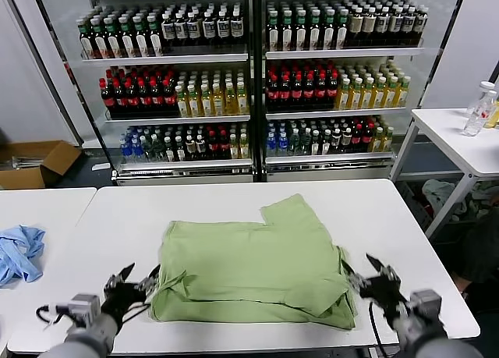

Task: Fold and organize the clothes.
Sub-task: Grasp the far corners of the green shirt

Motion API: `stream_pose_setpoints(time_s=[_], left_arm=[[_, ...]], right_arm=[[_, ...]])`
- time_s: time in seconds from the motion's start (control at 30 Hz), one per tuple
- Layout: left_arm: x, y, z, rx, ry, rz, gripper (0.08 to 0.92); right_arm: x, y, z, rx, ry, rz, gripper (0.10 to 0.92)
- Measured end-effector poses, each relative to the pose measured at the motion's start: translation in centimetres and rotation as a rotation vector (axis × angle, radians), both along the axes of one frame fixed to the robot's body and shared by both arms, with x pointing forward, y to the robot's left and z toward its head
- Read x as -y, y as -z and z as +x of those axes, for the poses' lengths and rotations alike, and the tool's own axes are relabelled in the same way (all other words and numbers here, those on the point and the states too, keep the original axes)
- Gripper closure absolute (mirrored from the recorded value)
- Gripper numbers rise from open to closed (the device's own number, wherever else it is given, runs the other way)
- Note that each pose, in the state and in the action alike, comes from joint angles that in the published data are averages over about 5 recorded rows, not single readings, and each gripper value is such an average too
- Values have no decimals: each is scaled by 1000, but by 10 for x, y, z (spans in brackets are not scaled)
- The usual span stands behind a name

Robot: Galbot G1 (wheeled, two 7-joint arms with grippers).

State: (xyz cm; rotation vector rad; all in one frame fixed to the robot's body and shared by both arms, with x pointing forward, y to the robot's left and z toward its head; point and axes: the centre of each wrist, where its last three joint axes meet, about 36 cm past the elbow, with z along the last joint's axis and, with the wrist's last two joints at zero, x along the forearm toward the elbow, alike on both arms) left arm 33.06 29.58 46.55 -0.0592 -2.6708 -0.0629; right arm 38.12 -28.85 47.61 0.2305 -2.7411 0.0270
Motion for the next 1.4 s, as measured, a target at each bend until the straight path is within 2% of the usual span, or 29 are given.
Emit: stream_pose_setpoints(time_s=[0.17,0.43,0.57,0.7,0.8,1.03,1.4], left_arm=[[0,21,58,4,-6,11,186],[12,47,145,-24,5,45,177],[17,59,173,-54,7,59,177],[20,69,188,-84,18,69,183],[22,73,195,-99,27,75,236],[26,81,201,-114,34,77,432],[19,90,196,-143,28,51,744]], right_arm=[[-13,12,73,-17,5,21,201],[-40,21,164,-65,5,20,200],[-52,34,189,-114,0,18,200],[-62,46,205,-161,-7,18,224],[-68,56,213,-196,-14,15,298],[-75,68,226,-241,-23,4,489],[-76,76,229,-256,-47,7,801]])
